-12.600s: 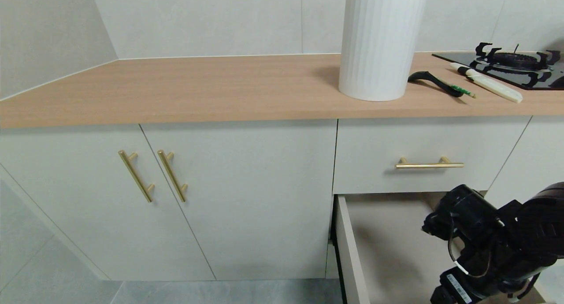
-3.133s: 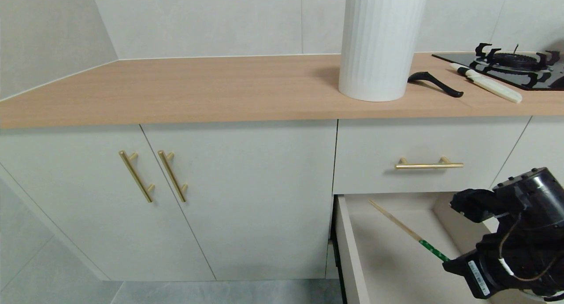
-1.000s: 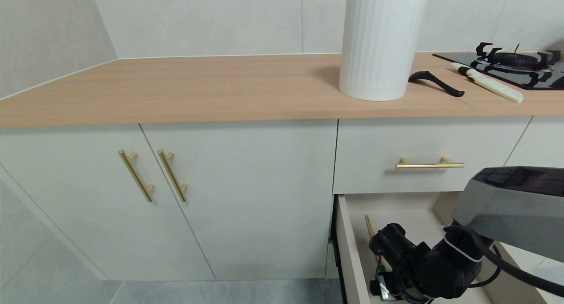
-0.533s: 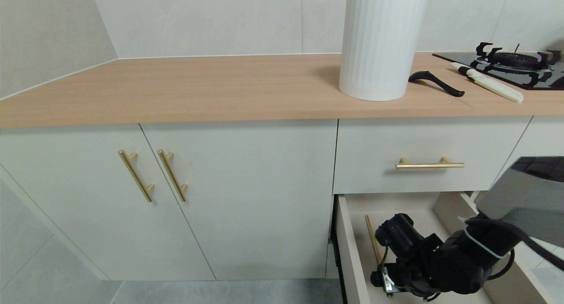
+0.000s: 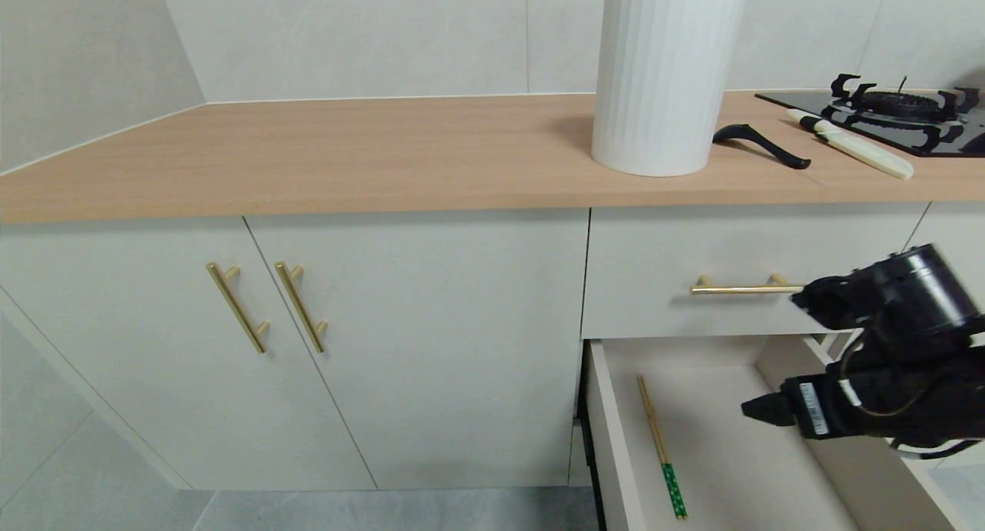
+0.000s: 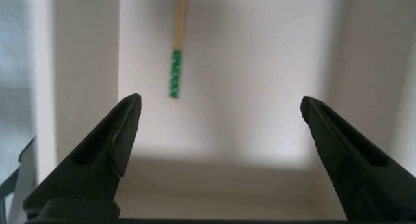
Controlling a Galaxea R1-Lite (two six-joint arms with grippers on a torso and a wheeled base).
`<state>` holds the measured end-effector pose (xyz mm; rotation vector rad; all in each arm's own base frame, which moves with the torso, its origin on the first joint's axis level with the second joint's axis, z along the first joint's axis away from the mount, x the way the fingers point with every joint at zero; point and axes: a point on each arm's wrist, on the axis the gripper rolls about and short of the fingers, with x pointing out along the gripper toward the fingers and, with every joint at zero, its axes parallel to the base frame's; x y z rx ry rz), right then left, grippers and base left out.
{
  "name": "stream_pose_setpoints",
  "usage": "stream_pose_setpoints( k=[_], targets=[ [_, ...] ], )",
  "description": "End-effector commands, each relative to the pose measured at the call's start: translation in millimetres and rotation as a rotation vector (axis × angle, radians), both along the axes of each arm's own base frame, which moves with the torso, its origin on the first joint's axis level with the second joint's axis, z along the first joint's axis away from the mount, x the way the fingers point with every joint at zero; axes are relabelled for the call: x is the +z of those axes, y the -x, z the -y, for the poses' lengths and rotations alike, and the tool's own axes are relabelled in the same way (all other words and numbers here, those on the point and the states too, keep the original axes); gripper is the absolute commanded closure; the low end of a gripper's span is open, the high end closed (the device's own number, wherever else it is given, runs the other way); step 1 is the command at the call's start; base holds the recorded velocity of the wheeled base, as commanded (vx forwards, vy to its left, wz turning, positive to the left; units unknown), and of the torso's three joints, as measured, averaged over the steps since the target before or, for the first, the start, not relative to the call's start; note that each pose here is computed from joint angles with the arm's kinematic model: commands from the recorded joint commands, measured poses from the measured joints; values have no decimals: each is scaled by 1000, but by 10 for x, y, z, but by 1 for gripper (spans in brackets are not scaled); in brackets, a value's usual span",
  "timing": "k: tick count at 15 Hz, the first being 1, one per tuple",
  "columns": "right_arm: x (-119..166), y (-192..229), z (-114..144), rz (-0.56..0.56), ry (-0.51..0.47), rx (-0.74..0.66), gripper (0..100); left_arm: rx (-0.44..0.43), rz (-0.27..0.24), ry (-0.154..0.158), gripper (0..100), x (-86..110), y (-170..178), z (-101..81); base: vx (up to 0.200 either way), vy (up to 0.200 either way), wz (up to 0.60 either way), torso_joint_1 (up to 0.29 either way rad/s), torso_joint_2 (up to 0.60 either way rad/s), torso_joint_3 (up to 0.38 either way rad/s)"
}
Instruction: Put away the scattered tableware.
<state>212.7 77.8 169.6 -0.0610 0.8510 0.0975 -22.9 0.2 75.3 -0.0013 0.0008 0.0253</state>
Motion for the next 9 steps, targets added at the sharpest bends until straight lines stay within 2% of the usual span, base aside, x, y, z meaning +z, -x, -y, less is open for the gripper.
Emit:
stream_pose_setpoints(
  k=[1,7,9],
  targets=[
    [528,472,345,203,-13,12,0,1,-1,0,0,0,-1,0,0,0,0,0,0,0],
    [542,510,354,218,1,31,0,1,-1,0,0,0,-1,0,0,0,0,2,-13,-4],
    [518,503,353,208,4,33,0,1,-1,0,0,0,-1,0,0,0,0,56,-281,-217]
  ],
)
